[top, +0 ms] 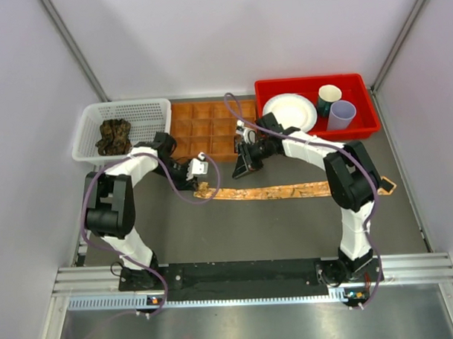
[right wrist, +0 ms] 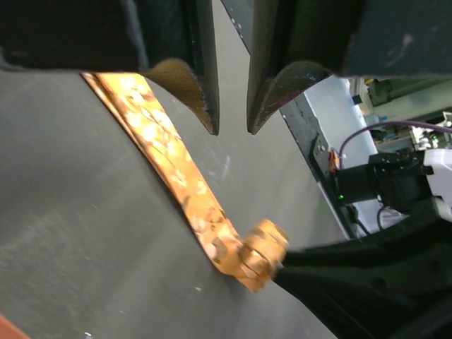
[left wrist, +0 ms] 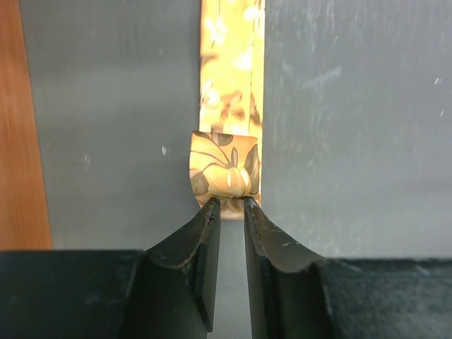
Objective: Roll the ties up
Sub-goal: Roll the tie at the center of the board.
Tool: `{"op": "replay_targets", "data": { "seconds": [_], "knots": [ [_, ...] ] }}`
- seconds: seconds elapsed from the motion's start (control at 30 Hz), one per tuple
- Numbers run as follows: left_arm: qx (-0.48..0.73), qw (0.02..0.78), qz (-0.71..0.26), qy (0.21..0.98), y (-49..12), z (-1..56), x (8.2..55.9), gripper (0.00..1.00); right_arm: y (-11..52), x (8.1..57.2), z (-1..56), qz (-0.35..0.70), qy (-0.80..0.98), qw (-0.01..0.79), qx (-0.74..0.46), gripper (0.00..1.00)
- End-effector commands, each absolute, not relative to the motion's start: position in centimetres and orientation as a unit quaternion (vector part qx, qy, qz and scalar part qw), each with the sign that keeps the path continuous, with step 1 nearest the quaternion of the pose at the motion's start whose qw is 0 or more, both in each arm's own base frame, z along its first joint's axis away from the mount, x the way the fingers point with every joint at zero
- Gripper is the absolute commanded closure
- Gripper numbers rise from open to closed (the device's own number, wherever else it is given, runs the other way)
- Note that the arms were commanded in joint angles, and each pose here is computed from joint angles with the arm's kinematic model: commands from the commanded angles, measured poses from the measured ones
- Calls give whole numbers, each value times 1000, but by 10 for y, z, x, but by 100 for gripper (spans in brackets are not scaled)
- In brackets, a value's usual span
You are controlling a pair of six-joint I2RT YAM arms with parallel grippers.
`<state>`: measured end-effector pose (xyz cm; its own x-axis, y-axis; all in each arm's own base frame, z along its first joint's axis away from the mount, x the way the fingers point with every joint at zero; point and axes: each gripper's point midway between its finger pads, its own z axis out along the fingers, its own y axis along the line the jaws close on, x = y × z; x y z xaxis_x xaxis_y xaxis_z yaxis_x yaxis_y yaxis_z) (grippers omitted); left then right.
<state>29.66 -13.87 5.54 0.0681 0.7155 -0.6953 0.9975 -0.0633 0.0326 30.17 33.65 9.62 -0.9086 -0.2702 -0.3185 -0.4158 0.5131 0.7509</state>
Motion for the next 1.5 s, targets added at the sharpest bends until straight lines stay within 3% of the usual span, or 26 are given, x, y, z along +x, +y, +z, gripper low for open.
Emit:
{"op": "replay_targets", "data": {
  "seconds": [0.0,0.57,0.83,1.1,1.27,1.3,1.37,1.43,1.47],
  "knots": [
    [671,271,-283,630,-159,60,296,75,365,294,101,483,850,82,-194,75],
    [661,226,-268,663,-152,26,294,76,429,278,69,491,854,54,-163,54],
    [663,227,-274,659,-153,26,292,76,439,286,71,501,851,53,-149,55],
    [664,223,-274,659,-153,24,289,77,441,284,45,482,861,44,-153,71],
    [662,220,-275,662,-151,24,288,75,434,289,28,450,876,58,-162,98],
    [663,218,-276,662,-151,24,287,75,433,289,26,447,878,58,-163,100],
    [660,221,-276,662,-148,26,287,68,430,288,24,441,881,57,-163,100],
    [657,227,-283,661,-145,31,287,51,426,288,21,432,885,60,-163,100],
    [658,233,-280,659,-141,33,290,47,425,288,21,430,886,60,-162,100]
  ]
}}
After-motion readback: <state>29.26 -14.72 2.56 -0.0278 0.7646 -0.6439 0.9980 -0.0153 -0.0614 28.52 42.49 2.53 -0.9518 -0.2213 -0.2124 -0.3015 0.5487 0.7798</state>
